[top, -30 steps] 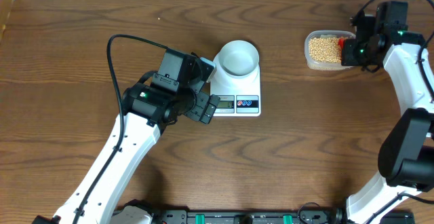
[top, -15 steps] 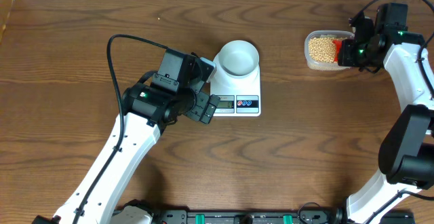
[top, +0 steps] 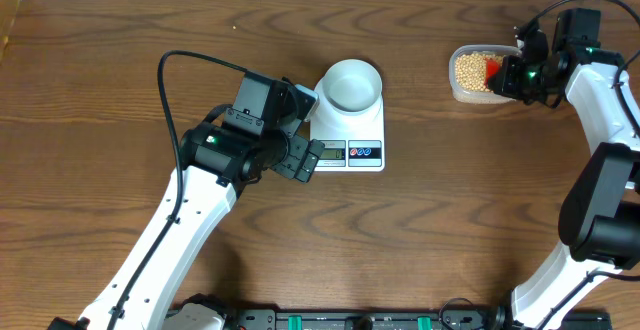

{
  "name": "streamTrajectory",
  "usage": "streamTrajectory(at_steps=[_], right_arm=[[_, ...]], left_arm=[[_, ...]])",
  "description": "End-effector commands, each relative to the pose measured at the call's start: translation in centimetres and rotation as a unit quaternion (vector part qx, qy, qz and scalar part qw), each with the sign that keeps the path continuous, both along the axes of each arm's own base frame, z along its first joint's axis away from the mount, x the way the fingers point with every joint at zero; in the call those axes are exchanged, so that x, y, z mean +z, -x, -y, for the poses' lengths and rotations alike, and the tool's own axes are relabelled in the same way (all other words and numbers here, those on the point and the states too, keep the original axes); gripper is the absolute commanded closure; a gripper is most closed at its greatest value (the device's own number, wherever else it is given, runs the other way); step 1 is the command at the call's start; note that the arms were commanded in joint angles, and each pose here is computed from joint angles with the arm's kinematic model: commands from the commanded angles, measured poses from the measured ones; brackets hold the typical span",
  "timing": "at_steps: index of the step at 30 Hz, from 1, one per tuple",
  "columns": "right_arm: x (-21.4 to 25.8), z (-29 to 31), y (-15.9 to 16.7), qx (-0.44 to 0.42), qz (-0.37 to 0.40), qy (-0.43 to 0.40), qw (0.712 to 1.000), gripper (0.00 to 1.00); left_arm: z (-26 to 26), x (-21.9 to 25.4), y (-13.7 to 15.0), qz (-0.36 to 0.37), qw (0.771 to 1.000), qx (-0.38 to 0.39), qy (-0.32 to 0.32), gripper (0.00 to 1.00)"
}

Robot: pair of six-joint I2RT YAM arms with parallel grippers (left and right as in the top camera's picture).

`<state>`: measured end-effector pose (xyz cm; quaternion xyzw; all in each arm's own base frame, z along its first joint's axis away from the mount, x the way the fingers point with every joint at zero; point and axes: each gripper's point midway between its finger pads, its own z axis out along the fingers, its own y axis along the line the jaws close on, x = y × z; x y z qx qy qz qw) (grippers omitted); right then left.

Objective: Scoop item into bowl and weigh 50g on scale
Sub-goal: 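Dip the red scoop into the beans with the right gripper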

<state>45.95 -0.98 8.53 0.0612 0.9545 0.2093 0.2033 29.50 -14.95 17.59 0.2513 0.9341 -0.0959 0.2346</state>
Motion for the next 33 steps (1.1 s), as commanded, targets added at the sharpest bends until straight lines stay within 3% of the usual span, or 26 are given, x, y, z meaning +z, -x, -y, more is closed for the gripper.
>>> streamTrajectory(at_steps=[1, 24, 33], right_arm=[[-1.0, -1.8, 0.5, 0.01, -0.019, -0.055, 0.998, 0.99], [1.0, 1.2, 0.7, -0.007, 0.011, -0.155, 0.988, 0.99], [-1.5, 0.4, 1.0, -0.005, -0.02, -0.192, 0.981, 0.99]], left_arm=[[-0.3, -0.3, 0.0, -0.003, 1.0, 0.003, -0.006, 0.08], [-0.3, -0.3, 0.0, -0.003, 1.0, 0.003, -0.006, 0.08], [-0.3, -0.3, 0.0, -0.003, 1.0, 0.003, -0.006, 0.08]])
